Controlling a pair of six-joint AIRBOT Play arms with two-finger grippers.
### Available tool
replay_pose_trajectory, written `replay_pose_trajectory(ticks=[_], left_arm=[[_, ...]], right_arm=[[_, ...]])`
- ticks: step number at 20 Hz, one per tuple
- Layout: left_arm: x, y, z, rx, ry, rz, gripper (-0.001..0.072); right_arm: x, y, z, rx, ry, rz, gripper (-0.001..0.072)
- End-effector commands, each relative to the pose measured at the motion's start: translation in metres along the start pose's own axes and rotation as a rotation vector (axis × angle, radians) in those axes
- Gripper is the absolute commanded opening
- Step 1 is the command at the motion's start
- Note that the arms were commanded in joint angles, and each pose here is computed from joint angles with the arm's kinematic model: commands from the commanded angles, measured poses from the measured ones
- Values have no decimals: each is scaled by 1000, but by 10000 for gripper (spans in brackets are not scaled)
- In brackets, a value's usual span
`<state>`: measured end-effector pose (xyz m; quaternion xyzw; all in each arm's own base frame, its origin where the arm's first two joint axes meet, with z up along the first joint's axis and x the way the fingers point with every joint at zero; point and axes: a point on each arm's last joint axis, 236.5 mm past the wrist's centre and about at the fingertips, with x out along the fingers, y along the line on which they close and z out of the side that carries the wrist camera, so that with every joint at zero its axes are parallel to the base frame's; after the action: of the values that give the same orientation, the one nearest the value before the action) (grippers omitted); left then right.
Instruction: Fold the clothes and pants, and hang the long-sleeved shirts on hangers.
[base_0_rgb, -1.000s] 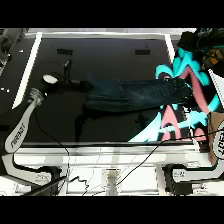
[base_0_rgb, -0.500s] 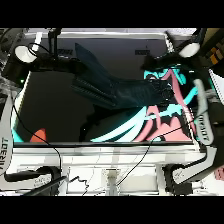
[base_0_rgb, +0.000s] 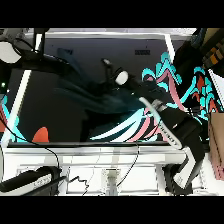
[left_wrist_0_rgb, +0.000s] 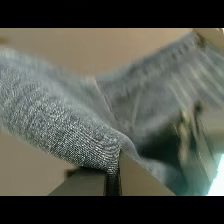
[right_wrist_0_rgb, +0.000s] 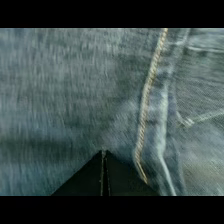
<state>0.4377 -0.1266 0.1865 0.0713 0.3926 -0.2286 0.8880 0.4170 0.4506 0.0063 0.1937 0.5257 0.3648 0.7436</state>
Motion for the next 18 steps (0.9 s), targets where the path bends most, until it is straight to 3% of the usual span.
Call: replay_pose_trajectory(ticks=[1,5,9,13,18], left_arm=[[-11,40,-2,-2,6,182,23],[-1,42,16,-231,-87,174,23],[21,-15,21,-379,-66,-71,24],[46,-69,19,-368,-11,-203,24],[109,-158,1,-322,92,-347,24]], right_arm=[[35,47,-35,-17,17,46,71],[32,23,-31,-78,13,-37,70],[-16,-79,-11,-12,102,-220,71],[-111,-172,26,112,78,-354,71],[-237,-216,66,179,-80,-409,72]])
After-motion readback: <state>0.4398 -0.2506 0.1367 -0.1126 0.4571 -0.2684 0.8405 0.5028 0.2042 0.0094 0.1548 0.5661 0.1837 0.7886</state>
